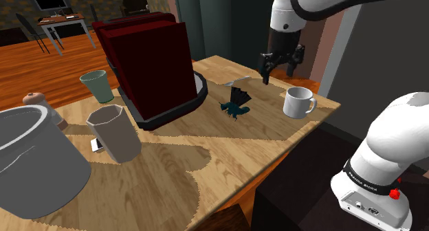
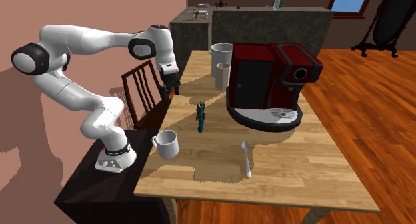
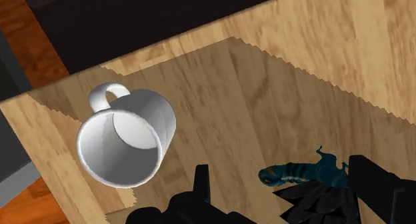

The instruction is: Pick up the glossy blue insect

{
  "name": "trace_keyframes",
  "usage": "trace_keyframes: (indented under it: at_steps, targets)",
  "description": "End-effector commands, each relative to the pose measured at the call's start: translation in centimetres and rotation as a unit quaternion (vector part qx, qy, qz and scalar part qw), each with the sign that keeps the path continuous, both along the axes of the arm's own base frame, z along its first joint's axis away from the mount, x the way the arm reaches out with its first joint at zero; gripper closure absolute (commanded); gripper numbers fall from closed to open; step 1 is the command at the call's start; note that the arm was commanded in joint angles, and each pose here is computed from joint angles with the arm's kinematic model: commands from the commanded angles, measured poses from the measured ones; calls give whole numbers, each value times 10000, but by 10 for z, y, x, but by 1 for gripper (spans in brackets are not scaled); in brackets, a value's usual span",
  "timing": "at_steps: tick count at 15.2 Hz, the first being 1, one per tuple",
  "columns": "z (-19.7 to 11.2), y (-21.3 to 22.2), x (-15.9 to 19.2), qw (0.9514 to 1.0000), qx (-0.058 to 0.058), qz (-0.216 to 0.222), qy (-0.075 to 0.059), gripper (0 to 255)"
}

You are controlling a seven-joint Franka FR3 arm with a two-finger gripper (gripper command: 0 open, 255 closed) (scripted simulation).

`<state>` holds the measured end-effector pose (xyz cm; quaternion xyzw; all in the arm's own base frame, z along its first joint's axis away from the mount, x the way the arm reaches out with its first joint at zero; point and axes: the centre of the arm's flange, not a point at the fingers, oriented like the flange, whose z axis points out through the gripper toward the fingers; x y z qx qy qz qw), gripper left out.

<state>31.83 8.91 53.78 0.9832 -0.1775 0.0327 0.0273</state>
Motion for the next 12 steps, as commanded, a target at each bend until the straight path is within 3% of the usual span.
trace_keyframes:
  at_steps: [1,3,6,9,12]
  targets:
    - [-15,16,10,9977,29,-659,-180,0]
    - [-28,32,25,9914,46,-1261,-344,0]
    - [-47,52,50,9747,72,-2155,-587,0]
    - [-65,66,80,9494,97,-3029,-825,0]
    - [-81,76,112,9156,121,-3877,-1056,0]
